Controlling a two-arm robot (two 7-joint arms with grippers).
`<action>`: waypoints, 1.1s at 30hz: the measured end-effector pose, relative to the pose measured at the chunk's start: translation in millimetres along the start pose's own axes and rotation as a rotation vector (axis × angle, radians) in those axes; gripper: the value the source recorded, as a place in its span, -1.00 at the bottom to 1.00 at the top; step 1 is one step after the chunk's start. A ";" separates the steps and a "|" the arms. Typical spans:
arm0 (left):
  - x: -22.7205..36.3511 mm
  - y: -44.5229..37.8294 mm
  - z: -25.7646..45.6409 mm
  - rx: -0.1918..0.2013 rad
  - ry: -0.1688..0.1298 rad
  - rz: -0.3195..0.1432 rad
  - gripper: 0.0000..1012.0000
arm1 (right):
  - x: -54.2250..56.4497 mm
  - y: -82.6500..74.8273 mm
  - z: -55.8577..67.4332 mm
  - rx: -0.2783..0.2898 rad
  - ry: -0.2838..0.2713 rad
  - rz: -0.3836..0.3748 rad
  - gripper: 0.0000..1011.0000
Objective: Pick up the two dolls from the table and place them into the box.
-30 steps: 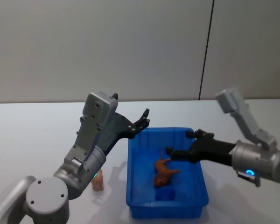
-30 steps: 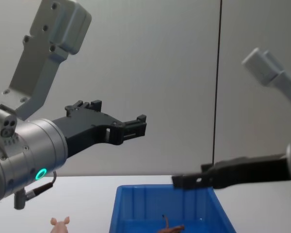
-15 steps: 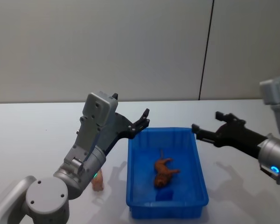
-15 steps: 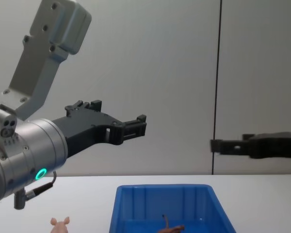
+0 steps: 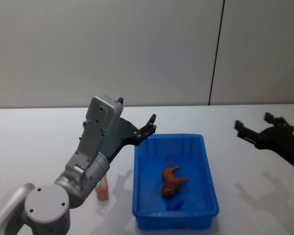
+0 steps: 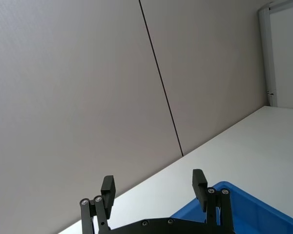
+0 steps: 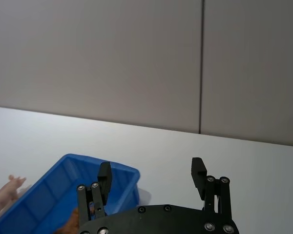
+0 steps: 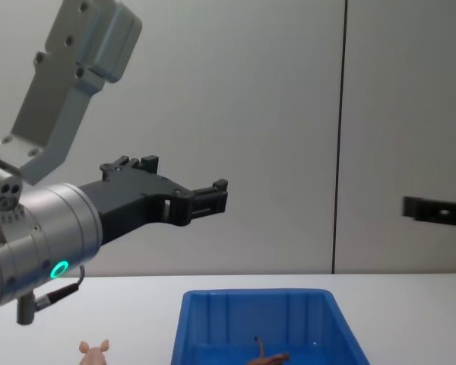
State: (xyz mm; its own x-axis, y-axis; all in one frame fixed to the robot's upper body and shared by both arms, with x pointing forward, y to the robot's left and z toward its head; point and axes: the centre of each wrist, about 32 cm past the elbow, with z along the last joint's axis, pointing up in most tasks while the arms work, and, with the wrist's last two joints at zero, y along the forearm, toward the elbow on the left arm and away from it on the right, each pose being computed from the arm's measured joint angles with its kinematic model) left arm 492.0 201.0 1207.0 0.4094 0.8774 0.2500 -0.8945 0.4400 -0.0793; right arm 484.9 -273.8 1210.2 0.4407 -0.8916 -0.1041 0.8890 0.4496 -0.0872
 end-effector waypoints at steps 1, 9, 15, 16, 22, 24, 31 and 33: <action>0.6 0.4 0.5 0.002 -0.001 0.000 0.98 | 0.3 -3.5 -0.6 0.008 0.005 -0.022 0.98; 5.7 8.4 5.7 0.050 0.008 0.007 0.98 | 3.0 -21.3 -5.2 0.045 0.034 -0.139 0.98; 8.9 17.8 8.1 0.105 0.025 0.022 0.98 | 4.7 -34.9 -9.1 0.070 0.055 -0.237 0.98; 9.8 21.2 8.7 0.122 0.031 0.027 0.98 | 4.9 -36.5 -9.6 0.072 0.058 -0.249 0.98; 12.8 33.0 9.6 0.204 0.062 0.047 0.98 | 7.3 -48.9 -13.5 0.095 0.080 -0.336 0.98; 13.8 37.4 9.7 0.234 0.073 0.053 0.98 | 7.9 -51.5 -14.1 0.099 0.084 -0.353 0.98; 15.9 46.6 8.2 0.323 0.113 0.070 0.98 | 9.4 -60.0 -16.2 0.115 0.099 -0.408 0.98; 16.7 49.2 7.0 0.356 0.128 0.074 0.98 | 9.7 -61.8 -16.6 0.118 0.102 -0.419 0.98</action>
State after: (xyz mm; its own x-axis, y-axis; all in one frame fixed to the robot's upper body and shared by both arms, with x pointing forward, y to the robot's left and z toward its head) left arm 453.6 235.9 1214.1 0.3403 0.9310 0.1320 -0.9198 0.3004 0.2526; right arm 432.1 -309.3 1198.2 0.0300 -0.9830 -0.1812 0.9989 0.0359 -0.0296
